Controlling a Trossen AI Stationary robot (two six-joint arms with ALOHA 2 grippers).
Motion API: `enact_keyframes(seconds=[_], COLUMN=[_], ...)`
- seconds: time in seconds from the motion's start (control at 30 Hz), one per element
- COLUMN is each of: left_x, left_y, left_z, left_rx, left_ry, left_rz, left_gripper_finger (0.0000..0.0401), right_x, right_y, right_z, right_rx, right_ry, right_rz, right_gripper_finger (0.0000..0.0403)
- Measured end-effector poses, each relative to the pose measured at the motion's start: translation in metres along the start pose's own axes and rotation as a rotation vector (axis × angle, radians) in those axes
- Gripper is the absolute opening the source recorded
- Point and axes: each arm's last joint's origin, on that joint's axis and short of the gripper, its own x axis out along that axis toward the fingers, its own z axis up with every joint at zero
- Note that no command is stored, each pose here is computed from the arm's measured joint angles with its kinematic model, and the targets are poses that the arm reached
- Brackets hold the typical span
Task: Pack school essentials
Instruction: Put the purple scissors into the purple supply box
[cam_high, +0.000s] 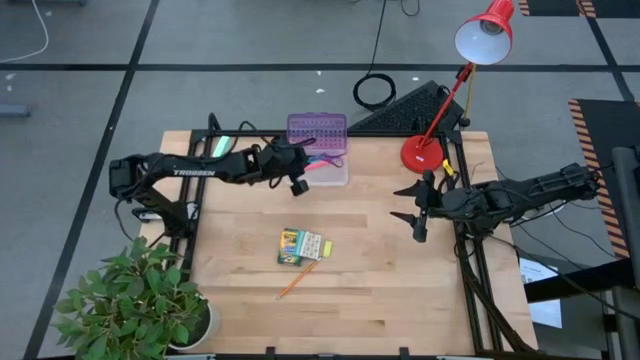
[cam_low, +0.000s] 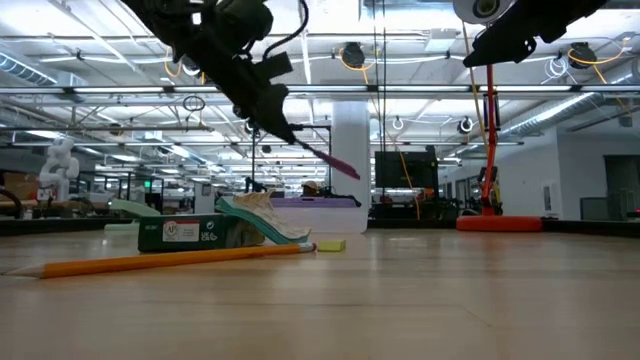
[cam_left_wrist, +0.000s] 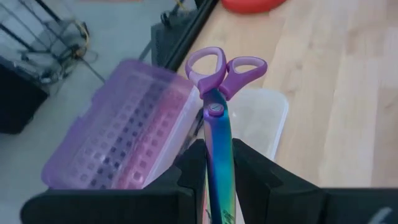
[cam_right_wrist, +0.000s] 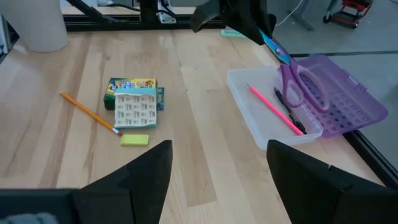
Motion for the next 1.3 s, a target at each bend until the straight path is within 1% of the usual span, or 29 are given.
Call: enact_keyframes(seconds=[0.4,0.5,0.63,0.8,1.17,1.3], left_x=[0.011,0.018,0.031,0.043,0.047,0.052], left_y=[0.011,0.009,0.005,0.0,0.002,0.004], left_z=[-0.024,-0.023,-0.029,-0.039,-0.036,-0.041], left_rx=[-0.042,-0.046,-0.028,-0.015,-0.024,-0.028], left_ry=[0.082,0.056,0.072,0.127,0.085,0.107], left_rz=[-0.014,-0.015,-0.021,-0.03,-0.015,-0.009], left_gripper_finger=[0.0067,0.0067,0.0067,0.0067,0.0067,0.0067], right_x=[0.0,0.0,0.0,0.0,0.0,0.0], right_y=[0.0,0.0,0.0,0.0,0.0,0.0], right_z=[0.0,0.0,0.001,0.001,0.001,0.001], right_rx=[0.0,0.001,0.003,0.004,0.0,-0.001], right_ry=[-0.001,-0.001,-0.007,-0.006,-0.007,-0.006], right_rz=[0.0,0.0,0.001,0.001,0.001,0.001], right_gripper_finger=[0.0256,0.0256,0.0256,0.0256,0.0256,0.0256])
